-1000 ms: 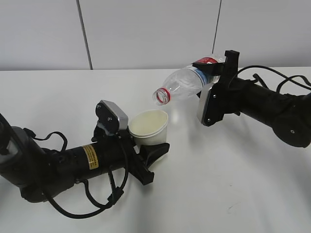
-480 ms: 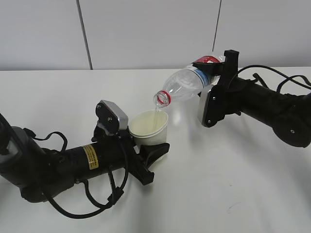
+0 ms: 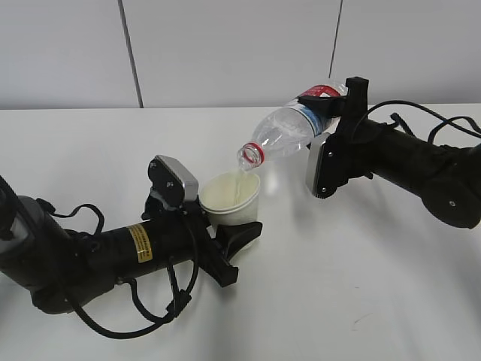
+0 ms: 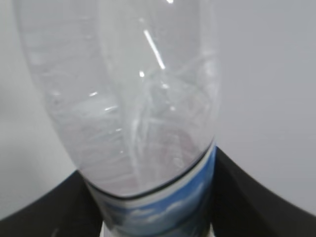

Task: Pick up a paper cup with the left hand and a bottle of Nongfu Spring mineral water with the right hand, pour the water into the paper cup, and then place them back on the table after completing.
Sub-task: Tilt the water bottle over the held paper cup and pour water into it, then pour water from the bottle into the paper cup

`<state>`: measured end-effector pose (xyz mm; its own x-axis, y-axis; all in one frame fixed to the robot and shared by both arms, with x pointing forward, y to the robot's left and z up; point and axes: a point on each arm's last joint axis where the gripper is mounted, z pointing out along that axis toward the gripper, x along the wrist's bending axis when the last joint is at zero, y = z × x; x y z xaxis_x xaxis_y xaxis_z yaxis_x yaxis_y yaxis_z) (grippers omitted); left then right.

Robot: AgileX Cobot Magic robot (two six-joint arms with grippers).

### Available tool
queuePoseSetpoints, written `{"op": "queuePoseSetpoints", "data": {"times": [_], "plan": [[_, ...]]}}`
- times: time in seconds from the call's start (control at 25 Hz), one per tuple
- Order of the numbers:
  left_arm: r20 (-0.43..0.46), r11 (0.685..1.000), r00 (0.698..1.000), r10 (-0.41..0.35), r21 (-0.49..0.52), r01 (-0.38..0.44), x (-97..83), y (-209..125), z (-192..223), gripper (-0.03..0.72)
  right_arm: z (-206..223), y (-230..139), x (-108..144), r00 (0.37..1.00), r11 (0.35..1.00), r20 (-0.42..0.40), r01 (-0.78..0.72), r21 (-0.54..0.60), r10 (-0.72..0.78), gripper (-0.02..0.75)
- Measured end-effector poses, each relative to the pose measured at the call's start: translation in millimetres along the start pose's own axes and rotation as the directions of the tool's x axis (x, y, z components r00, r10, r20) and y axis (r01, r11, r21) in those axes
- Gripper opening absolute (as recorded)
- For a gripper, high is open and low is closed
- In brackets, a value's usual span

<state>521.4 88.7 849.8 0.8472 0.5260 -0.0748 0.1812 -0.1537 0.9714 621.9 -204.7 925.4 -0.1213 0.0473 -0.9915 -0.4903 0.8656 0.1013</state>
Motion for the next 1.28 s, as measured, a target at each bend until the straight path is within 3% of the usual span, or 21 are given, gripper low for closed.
{"op": "queuePoseSetpoints", "data": {"times": [1.28], "plan": [[0.000,1.000,1.000,0.000,0.003,0.000,0.0,-0.3,0.0,0.352,0.0,0.0,-0.5,0.999,0.999,0.006,0.051,0.000,-0.051,0.421]]}}
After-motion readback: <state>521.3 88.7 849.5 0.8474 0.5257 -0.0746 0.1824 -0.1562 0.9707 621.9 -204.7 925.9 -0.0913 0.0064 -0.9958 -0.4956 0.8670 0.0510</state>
